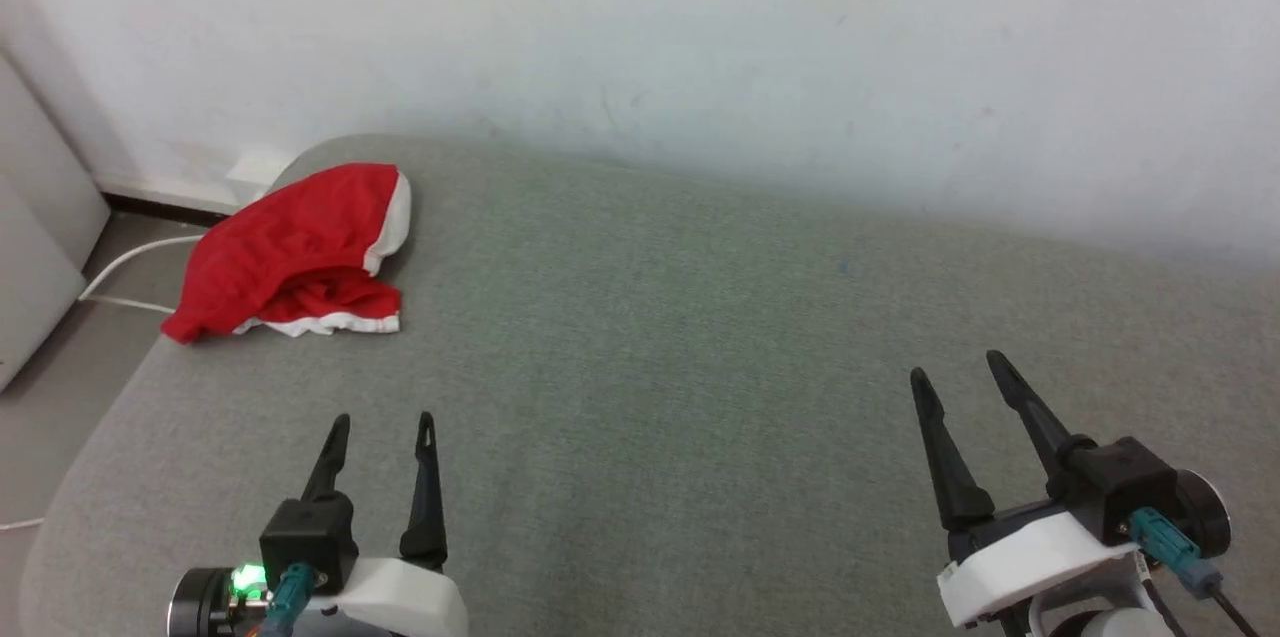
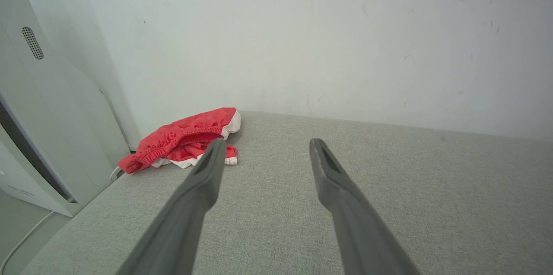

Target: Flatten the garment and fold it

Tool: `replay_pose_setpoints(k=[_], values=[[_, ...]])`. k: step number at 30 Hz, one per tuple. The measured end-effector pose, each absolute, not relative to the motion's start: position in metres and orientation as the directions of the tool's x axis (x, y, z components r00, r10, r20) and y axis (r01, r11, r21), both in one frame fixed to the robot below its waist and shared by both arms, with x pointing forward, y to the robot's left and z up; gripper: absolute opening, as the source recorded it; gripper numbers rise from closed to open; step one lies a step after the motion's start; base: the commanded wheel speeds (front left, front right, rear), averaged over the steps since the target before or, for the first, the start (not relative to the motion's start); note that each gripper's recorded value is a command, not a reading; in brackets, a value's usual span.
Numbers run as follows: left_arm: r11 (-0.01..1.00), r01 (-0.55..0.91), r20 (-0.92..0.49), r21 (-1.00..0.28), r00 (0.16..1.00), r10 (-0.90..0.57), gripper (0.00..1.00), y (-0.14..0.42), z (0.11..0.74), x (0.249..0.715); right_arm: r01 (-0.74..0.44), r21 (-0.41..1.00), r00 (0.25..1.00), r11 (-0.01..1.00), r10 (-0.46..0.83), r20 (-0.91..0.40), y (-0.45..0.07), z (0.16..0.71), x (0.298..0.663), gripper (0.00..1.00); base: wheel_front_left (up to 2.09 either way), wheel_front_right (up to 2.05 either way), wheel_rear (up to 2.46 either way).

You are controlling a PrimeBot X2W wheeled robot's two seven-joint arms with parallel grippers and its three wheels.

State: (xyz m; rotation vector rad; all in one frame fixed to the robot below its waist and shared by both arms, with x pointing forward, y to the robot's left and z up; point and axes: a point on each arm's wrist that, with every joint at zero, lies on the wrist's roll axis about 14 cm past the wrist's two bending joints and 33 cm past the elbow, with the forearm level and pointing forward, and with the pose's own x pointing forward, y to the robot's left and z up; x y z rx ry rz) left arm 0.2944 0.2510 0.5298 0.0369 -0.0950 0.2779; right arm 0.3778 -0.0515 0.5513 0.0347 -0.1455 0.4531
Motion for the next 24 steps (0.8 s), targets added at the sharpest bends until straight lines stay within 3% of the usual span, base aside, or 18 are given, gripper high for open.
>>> replay_pose_setpoints(k=[24], values=[[0.915,-0.403,0.129,0.013,0.908,0.398,1.0,0.28,0.527,0.25,-0.575,0.028,0.809,0.818,0.564,0.164,0.001,0.549,0.371,1.0,0.0,0.0,0.0]])
